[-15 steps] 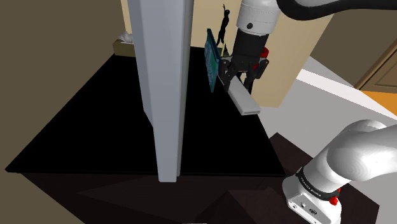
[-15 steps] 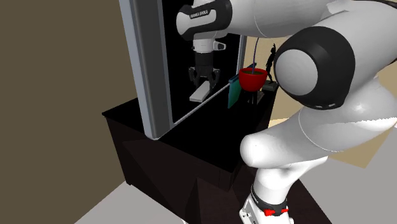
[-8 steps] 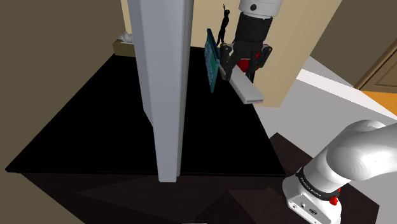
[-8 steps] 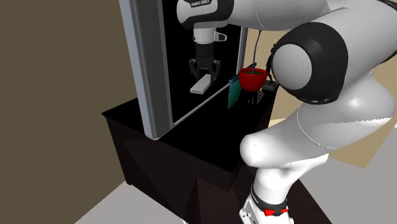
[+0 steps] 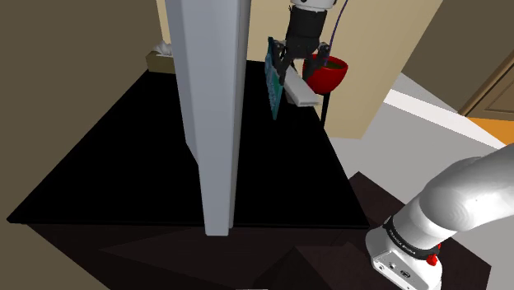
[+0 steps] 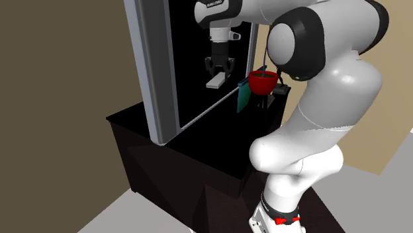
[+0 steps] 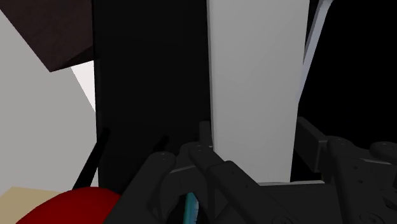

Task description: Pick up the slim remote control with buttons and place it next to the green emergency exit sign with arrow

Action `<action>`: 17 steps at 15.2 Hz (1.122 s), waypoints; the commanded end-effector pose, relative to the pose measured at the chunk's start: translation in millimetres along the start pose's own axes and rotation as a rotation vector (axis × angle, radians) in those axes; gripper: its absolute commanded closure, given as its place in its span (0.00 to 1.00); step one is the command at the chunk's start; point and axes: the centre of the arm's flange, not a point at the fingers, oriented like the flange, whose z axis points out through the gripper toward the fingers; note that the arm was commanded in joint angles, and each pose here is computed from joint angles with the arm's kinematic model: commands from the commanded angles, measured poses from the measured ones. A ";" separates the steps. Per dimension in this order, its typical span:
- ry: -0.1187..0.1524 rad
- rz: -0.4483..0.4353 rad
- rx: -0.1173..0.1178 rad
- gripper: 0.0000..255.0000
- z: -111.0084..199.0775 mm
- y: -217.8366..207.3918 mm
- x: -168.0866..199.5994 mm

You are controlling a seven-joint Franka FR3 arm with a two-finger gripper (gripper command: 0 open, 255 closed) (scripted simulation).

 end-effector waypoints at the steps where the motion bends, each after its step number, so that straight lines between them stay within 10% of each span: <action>1: 0.001 0.000 0.000 1.00 -0.3 -0.9 28.3; 17: 0.001 0.000 0.000 1.00 0.8 -6.6 239.4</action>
